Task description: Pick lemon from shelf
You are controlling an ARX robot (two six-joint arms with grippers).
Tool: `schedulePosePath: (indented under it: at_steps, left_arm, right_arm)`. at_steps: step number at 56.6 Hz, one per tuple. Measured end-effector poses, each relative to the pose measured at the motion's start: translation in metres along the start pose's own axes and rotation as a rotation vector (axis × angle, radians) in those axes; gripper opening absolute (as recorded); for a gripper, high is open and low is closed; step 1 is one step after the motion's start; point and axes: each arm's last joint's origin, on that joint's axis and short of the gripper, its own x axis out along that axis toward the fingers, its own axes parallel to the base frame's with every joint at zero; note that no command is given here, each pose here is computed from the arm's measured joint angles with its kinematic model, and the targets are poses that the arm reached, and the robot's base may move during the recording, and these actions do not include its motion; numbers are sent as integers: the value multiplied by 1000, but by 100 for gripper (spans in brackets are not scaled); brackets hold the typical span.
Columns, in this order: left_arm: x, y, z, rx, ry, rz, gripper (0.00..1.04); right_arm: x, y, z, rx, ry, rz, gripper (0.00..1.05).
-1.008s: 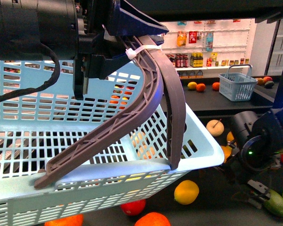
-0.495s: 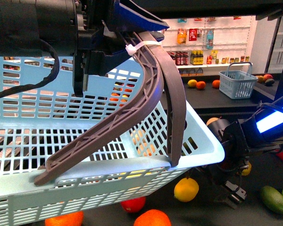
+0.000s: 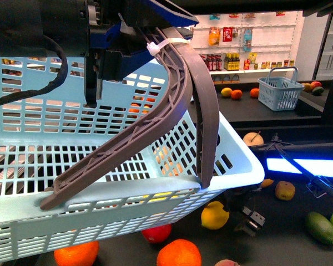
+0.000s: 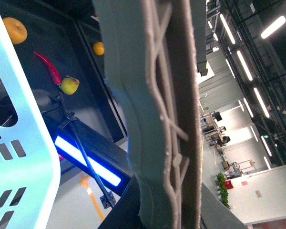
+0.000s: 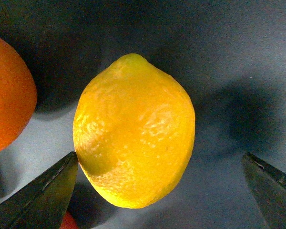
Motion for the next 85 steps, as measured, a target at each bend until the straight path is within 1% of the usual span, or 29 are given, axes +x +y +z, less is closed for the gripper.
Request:
schedulePosePath:
  at_steps: [15,32,46,47,50,52,57,60,67,79,85]
  left_arm:
    - [0,0,0,0,-1,0,9]
    - [0,0,0,0,0,0,9]
    - [0,0,0,0,0,0,9]
    - [0,0,0,0,-1,0,9]
    - [0,0,0,0,0,0,9]
    - [0,0,0,0,0,0,9]
    - [0,0,0,0,0,0,9]
    - [0,0,0,0,0,0,9]
    - [0,0,0,0,0,0,9]
    - [0,0,0,0,0,0,9]
    - [0,0,0,0,0,0,9]
  right_arm:
    - [2,8,-3,-18,-33,2,102]
    - [3,11,-8,-38,-47,-7,102]
    - [4,11,-9,-80,-64,-21,102]
    - [4,11,-9,-82,-66,-23,100]
    - [4,11,-9,-104,-72,-30,90]
    - [4,11,-9,-104,-72,-30,90]
    - [5,10,-9,-124,-71,-32,72]
    - [5,10,-9,-133,-69,-32,63]
    - [5,9,-6,-141,-72,-24,57]
    - [4,5,1,-157,-77,-17,56]
    - [4,-2,11,-174,-109,-27,56]
